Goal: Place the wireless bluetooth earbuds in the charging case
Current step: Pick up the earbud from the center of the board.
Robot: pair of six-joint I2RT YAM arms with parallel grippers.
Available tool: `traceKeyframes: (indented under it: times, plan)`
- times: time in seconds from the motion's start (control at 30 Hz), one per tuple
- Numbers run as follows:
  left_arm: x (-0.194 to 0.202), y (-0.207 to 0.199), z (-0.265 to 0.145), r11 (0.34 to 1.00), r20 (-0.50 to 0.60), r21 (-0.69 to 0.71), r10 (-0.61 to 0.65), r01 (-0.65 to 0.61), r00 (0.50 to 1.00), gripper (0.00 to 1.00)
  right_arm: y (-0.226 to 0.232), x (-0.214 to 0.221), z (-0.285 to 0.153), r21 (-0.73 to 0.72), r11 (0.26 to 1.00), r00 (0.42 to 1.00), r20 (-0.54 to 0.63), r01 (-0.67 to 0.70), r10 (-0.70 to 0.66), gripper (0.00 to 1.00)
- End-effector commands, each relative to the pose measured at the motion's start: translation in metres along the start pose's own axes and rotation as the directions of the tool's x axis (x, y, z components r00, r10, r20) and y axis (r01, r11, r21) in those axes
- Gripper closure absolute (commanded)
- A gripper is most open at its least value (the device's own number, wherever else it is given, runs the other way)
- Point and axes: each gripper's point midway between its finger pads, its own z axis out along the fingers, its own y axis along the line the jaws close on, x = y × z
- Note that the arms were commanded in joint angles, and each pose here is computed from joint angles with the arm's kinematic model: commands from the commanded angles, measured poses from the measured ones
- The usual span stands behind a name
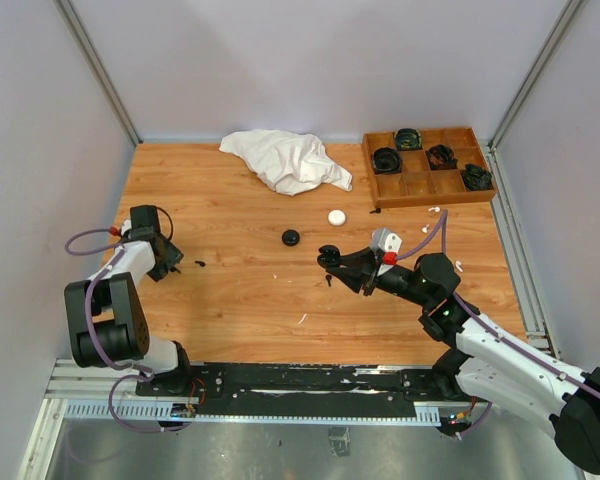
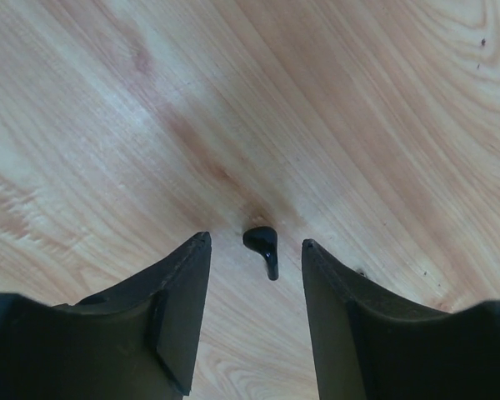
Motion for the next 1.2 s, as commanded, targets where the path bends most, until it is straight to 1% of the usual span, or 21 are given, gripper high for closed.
traceKeyframes:
  times: [0.0,0.23,0.33,0.5,0.7,0.87,1.17]
  plan:
    - [-0.011,-0.011,0.004,0.999,-0.002,0.048,0.015,-0.015,1.000,0.48,0.004,-0.004,0.000,-0.010,1.000,0.999,0.021,0.028,-0.028,0.98]
    - [-0.007,-0.013,0.016,0.998,-0.052,0.059,0.034,-0.030,0.998,0.56,0.004,-0.003,0.001,-0.015,1.000,1.000,0.019,0.026,-0.025,0.97]
    - [-0.002,-0.011,0.018,0.998,-0.070,0.054,0.036,-0.033,0.997,0.58,0.005,-0.003,0.001,-0.016,1.000,1.000,0.018,0.024,-0.024,0.97]
    - [0.008,-0.008,0.017,0.998,-0.122,0.048,0.049,-0.043,0.991,0.65,0.004,-0.003,0.001,-0.014,1.000,1.000,0.018,0.024,-0.023,0.97]
    - [0.016,0.003,0.016,0.996,-0.166,-0.002,0.083,-0.084,0.983,0.64,0.005,-0.004,0.001,-0.016,1.000,0.999,0.023,0.024,-0.024,0.97]
    - [0.016,0.000,0.014,0.995,-0.179,0.016,0.098,-0.096,0.979,0.61,0.005,-0.004,0.001,-0.016,1.000,0.999,0.023,0.024,-0.024,0.97]
    - [0.021,0.002,0.011,0.991,-0.212,0.020,0.132,-0.131,0.968,0.61,0.005,-0.003,0.001,-0.015,1.000,1.000,0.022,0.022,-0.022,0.97]
